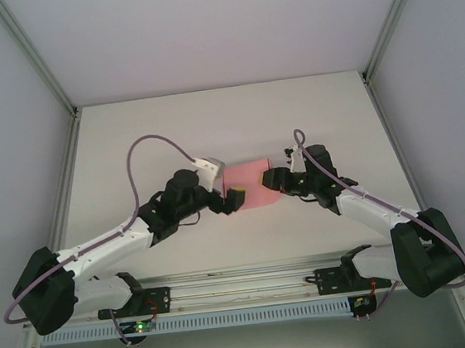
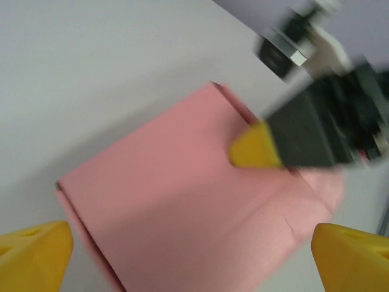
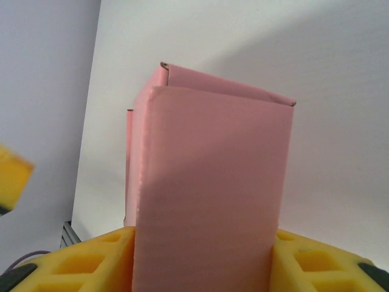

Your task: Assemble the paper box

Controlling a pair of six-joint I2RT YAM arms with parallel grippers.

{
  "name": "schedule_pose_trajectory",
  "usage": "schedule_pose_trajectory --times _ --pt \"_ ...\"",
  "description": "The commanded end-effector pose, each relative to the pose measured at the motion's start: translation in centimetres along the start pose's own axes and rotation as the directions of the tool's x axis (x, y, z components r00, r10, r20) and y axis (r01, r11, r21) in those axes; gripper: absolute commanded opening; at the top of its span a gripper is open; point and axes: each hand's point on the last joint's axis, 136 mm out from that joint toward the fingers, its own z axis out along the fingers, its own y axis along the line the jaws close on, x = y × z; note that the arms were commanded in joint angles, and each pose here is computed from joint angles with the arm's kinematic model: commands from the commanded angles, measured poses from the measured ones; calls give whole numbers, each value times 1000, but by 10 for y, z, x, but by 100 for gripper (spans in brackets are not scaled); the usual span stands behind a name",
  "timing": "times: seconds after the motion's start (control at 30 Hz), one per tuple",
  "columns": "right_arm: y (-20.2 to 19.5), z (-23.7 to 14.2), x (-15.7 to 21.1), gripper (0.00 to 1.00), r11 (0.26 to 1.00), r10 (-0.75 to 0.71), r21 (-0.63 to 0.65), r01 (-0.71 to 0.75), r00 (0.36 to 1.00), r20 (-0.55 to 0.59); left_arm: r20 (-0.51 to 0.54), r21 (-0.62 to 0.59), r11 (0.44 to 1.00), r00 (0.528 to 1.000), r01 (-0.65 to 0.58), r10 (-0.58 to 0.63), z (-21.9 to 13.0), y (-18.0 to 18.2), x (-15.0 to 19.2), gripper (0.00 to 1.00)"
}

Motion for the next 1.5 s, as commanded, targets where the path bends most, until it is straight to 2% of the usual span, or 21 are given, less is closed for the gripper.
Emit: schedule_pose_trajectory --times 0.0,0.07,0.17,0.23,0.37,0.5,0.63,0.77,0.97,1.03,1.3,1.47 --pt "2 -9 -1 48 997 72 7 -72 997 -29 -229 9 910 885 -415 406 3 -10 52 100" --pt "4 -14 -1 48 992 128 7 -128 990 -60 -280 -53 820 797 -569 535 10 -9 57 100" --pt "6 -20 2 49 977 213 19 -213 971 -104 -326 -144 708 709 -691 625 22 -2 53 100" --pt "10 -23 4 48 969 247 12 -247 961 -126 -350 -154 663 668 -732 657 27 -2 51 100" --pt "10 -30 8 48 946 324 33 -323 931 -168 -367 -176 602 620 -779 694 34 2 47 100" --pt "8 -35 18 47 915 400 49 -400 885 -238 -348 -241 563 612 -790 710 35 6 35 100" --pt "14 -32 29 48 861 491 41 -507 808 -326 -331 -257 547 604 -797 725 38 5 30 100" --pt "14 -29 29 46 840 520 37 -542 782 -343 -327 -236 547 595 -803 734 41 2 32 99" --pt "21 -29 25 48 820 539 9 -573 766 -351 -340 -214 541 581 -813 740 47 0 37 93" --pt "20 -28 27 48 814 546 13 -581 757 -358 -335 -212 537 577 -817 745 48 -2 36 89" --pt "21 -29 29 52 819 538 13 -574 758 -369 -338 -216 530 572 -820 748 49 -2 34 57" --pt "15 -31 31 60 830 532 39 -557 768 -356 -326 -207 548 586 -810 742 47 -4 33 53"
